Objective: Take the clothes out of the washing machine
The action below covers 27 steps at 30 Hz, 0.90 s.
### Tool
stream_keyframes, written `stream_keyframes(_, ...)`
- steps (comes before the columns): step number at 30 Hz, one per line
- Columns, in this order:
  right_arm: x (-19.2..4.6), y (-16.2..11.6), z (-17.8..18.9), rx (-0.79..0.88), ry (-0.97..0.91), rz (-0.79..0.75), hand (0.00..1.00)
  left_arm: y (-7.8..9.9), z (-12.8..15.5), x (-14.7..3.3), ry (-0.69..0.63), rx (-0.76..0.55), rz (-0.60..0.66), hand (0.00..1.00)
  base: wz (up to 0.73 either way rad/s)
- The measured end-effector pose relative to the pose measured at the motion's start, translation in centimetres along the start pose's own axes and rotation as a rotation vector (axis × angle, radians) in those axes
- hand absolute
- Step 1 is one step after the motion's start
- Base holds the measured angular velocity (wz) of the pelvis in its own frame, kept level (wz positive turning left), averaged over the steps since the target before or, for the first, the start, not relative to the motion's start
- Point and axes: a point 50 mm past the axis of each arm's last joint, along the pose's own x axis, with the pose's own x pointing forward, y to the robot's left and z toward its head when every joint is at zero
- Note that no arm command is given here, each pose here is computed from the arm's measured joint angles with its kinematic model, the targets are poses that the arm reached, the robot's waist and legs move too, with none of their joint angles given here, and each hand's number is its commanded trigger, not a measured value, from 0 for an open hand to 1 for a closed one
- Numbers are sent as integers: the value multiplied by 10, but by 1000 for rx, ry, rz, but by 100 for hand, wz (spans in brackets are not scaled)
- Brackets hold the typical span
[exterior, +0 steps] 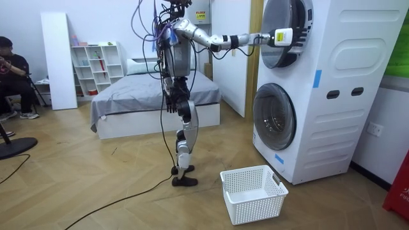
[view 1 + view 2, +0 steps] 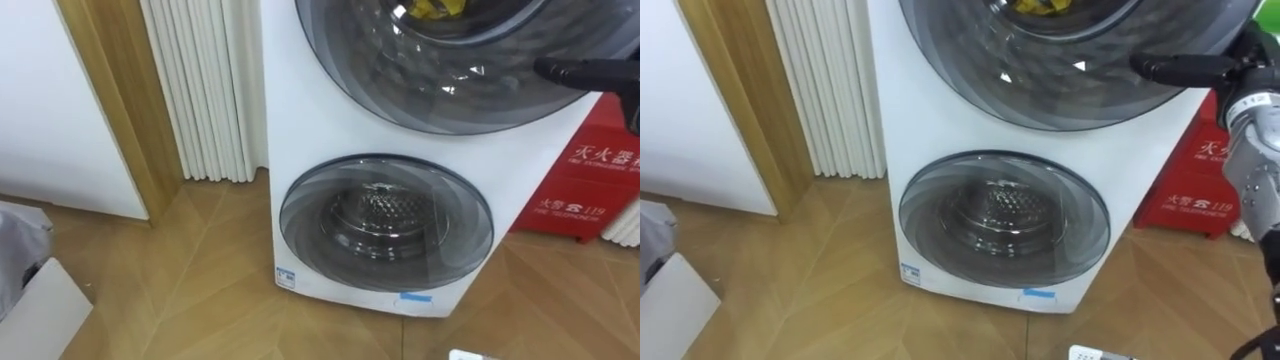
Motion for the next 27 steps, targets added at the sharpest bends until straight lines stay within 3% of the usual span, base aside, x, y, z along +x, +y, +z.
stream_keyframes(7, -25, 38, -8, -1, -78, 147, 0, 1, 12, 1, -43, 3, 12, 0, -35)
stream_keyframes(20, -70, 62, -33, 10, -151, 242, 0, -14, 14, 1, -54, 64, -13, 0, -9)
stream_keyframes(27, -97, 67, -55, 43, -137, 367, 0, -20, 10, 0, -45, 95, -24, 0, 7)
